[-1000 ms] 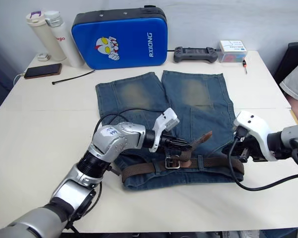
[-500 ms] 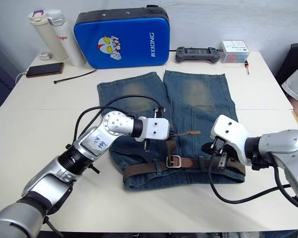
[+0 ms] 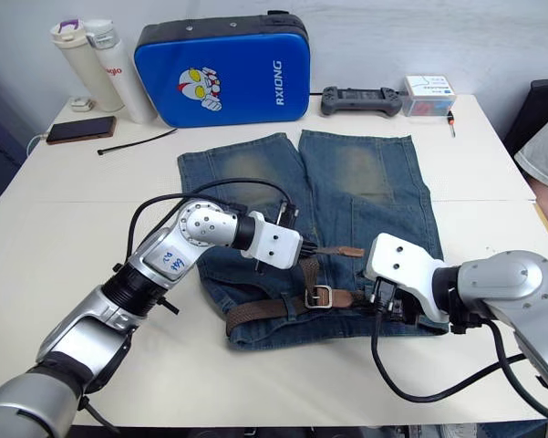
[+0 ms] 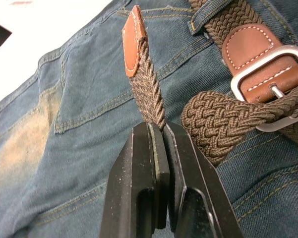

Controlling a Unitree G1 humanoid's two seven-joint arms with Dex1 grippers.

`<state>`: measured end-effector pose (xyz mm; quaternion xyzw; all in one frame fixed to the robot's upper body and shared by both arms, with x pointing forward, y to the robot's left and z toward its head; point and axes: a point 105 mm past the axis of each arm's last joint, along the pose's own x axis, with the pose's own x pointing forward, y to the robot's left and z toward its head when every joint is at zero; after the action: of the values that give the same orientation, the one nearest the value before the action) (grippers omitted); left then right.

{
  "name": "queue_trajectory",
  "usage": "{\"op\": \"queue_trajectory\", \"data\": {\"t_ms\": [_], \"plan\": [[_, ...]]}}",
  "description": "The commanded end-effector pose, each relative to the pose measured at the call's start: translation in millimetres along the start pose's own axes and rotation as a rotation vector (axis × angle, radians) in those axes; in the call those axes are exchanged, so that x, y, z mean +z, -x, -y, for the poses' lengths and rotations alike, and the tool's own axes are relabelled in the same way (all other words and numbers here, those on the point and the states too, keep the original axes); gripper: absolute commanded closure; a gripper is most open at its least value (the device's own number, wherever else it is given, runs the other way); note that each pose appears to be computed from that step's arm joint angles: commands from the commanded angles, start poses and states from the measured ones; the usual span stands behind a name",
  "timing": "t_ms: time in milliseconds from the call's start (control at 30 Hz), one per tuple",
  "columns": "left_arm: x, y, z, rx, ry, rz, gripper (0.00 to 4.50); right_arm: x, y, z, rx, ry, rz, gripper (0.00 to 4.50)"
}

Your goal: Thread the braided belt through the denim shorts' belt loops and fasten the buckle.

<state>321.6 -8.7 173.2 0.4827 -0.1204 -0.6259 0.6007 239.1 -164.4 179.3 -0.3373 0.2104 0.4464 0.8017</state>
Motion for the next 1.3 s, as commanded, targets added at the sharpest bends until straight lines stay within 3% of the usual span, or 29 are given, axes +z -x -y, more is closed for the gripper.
{"op": "queue_trajectory", "data": {"t_ms": [33, 400, 500, 567, 600, 633, 700, 800, 1033, 1300], "plan": [[11, 6, -9, 0.021, 0.023, 0.05, 4.5, 9, 8, 20, -0.125, 0.082, 0.012, 0.98], [11, 14, -13, 0.026, 0.103, 0.068, 4.5, 11, -6, 36, -0.18, 0.161, 0.042, 0.98], [10, 15, -12, 0.021, 0.1, 0.061, 4.5, 12, -12, 38, -0.177, 0.161, 0.06, 1.69], [10, 15, -12, 0.02, 0.108, 0.063, 4.5, 13, -15, 39, -0.174, 0.162, 0.073, 2.69], [9, 15, -12, 0.02, 0.111, 0.062, 4.5, 13, -17, 39, -0.172, 0.16, 0.077, 2.93], [9, 15, -12, 0.02, 0.111, 0.06, 4.5, 12, -18, 39, -0.171, 0.161, 0.078, 3.76], [9, 15, -14, 0.026, 0.133, 0.066, 4.5, 14, -19, 41, -0.182, 0.164, 0.09, 4.42], [5, 14, -23, 0.072, 0.161, 0.051, 4.5, 16, -19, 41, -0.186, 0.168, 0.094, 4.42], [15, 1, -24, 0.034, 0.216, 0.066, 2.03, 23, -16, 40, -0.181, 0.171, 0.101, 4.5], [19, -6, -23, 0.012, 0.239, 0.064, 2.03, 24, -17, 41, -0.183, 0.159, 0.096, 4.5]]}}
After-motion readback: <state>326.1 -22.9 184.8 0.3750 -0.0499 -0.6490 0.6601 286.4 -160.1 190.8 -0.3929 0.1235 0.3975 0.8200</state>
